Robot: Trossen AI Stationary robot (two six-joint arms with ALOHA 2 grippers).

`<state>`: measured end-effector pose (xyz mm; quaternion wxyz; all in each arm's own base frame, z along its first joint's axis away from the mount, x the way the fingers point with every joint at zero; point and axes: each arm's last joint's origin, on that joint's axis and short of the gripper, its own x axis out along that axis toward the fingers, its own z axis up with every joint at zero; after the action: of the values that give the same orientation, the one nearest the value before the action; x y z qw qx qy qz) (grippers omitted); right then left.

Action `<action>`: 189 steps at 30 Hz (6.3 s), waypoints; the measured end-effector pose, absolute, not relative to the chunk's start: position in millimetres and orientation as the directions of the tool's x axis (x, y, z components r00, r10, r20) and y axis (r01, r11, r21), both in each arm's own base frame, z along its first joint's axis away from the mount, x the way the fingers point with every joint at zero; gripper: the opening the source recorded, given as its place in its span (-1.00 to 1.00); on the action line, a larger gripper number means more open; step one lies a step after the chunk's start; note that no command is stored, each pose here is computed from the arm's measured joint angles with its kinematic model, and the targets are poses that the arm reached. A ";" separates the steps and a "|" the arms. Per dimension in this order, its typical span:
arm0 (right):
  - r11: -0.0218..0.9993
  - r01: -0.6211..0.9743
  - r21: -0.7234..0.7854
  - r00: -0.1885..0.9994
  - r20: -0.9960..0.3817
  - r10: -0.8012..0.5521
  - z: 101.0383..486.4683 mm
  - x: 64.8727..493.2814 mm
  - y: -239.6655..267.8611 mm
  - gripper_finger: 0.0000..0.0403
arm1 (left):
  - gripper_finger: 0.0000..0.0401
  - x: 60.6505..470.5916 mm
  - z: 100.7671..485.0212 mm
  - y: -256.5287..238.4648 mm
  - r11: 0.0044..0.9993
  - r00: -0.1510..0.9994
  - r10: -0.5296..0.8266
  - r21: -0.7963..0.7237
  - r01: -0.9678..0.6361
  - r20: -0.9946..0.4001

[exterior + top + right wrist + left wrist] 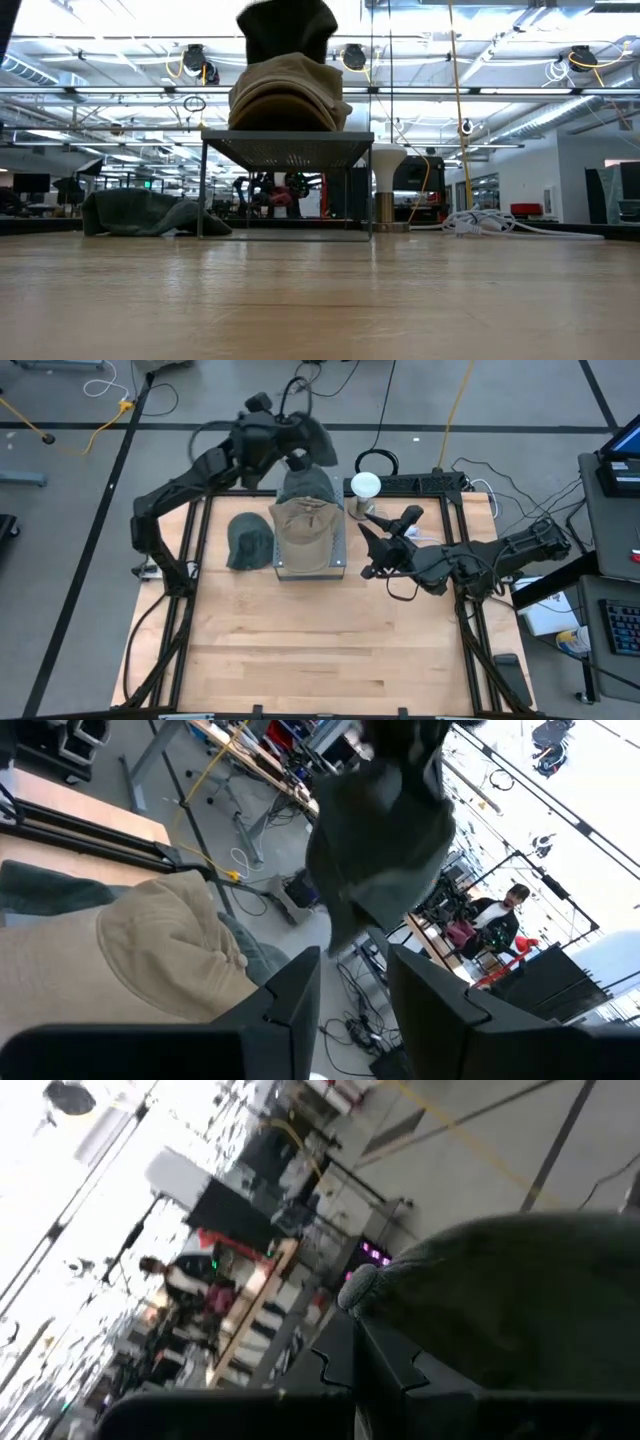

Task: Pick & Place hat
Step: Stack the bottom black cap on the black cap on the shelf, then stack the black cap on the stacked black caps on the shelf

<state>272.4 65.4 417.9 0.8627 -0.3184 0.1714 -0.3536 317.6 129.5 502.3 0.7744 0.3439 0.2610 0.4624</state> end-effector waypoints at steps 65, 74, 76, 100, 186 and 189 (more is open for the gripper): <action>0.451 0.477 -0.754 0.634 -0.060 -0.771 418.0 271.0 63.1 -0.46 | -1.00 354.0 405.3 121.2 0.616 0.329 0.739 0.787 0.022 -0.588; 0.451 0.477 -0.754 0.634 -0.060 -0.771 418.0 271.0 63.1 -0.46 | -1.00 350.6 395.3 110.5 0.674 0.295 0.672 0.726 0.136 -0.679; 0.451 0.477 -0.754 0.634 -0.060 -0.771 418.0 271.0 63.2 -0.46 | -1.00 349.3 393.7 109.4 0.696 0.294 0.648 0.703 0.146 -0.702; 0.466 0.496 -0.732 0.635 -0.060 -0.770 417.9 271.1 63.2 -0.46 | -0.92 353.2 353.8 103.9 0.771 0.218 0.571 0.608 0.188 -0.791; 0.438 0.517 -0.736 0.591 -0.063 -0.804 417.3 274.5 47.4 -0.46 | -0.41 200.3 458.9 92.2 0.958 0.508 0.103 -0.054 -0.283 -0.855; 0.439 0.516 -0.736 0.593 -0.063 -0.803 417.3 274.4 47.9 -0.46 | -0.41 193.7 462.9 89.1 0.956 0.524 0.112 -0.052 -0.288 -0.844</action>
<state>274.4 47.9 417.3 0.8225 -0.3463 0.2072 -0.4009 193.7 89.1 462.9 0.8679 -0.0931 0.4741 0.1153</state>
